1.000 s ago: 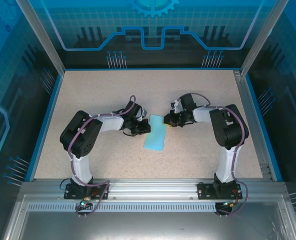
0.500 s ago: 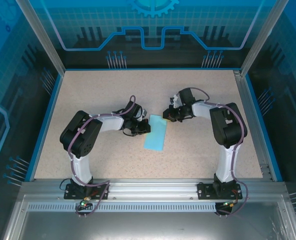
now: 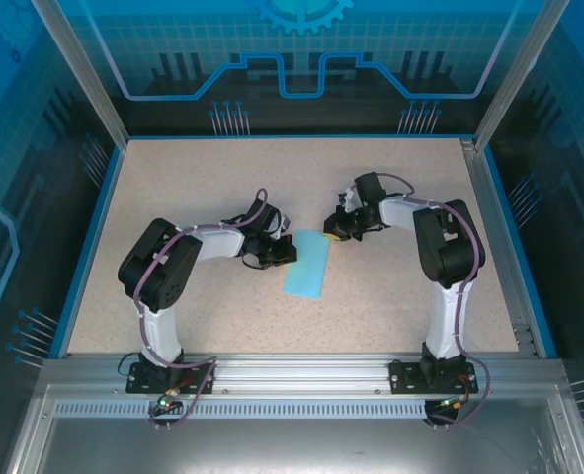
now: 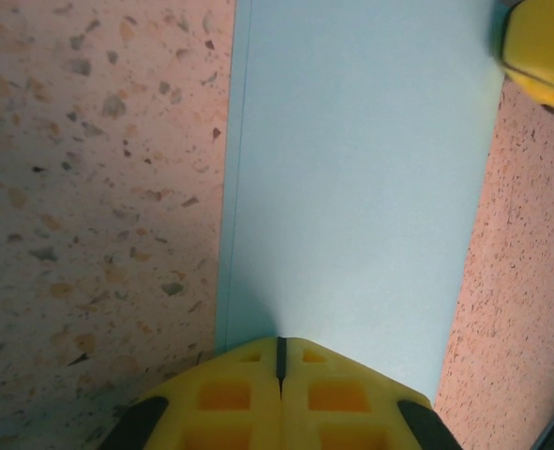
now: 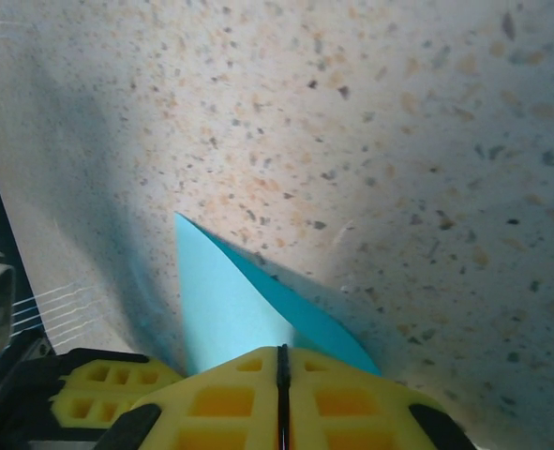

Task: Fold a paper plane with a square sheet of paper (pick it up from the middle)
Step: Fold the square sheet of paper in half at the center of the table, then fold the triangle a second time at the center of the table.

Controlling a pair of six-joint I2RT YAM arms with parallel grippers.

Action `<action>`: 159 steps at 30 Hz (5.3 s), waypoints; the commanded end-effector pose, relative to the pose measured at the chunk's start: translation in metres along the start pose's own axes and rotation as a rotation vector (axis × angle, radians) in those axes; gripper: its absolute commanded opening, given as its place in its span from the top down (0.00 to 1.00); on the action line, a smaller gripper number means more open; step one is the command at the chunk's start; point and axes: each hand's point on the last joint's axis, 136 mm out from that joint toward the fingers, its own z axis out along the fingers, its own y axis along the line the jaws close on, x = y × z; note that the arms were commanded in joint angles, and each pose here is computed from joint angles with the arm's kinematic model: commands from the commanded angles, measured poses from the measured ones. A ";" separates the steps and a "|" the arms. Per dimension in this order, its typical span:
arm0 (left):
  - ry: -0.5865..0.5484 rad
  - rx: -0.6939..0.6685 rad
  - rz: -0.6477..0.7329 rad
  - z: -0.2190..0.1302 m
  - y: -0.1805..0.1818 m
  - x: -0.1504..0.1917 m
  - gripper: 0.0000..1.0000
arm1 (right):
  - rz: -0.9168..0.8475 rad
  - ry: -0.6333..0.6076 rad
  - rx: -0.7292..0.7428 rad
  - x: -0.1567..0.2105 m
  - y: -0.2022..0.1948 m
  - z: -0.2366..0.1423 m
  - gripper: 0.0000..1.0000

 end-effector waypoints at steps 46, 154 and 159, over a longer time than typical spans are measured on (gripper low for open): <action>0.066 -0.028 -0.044 -0.006 -0.002 0.013 1.00 | -0.036 -0.082 -0.055 0.042 0.033 -0.055 0.92; 0.159 0.148 -0.418 -0.047 -0.005 0.065 0.44 | 0.067 -0.025 0.143 0.116 -0.022 0.011 0.58; 0.163 0.158 -0.408 -0.043 -0.007 0.065 0.51 | 0.068 -0.021 0.145 0.117 -0.023 0.011 0.58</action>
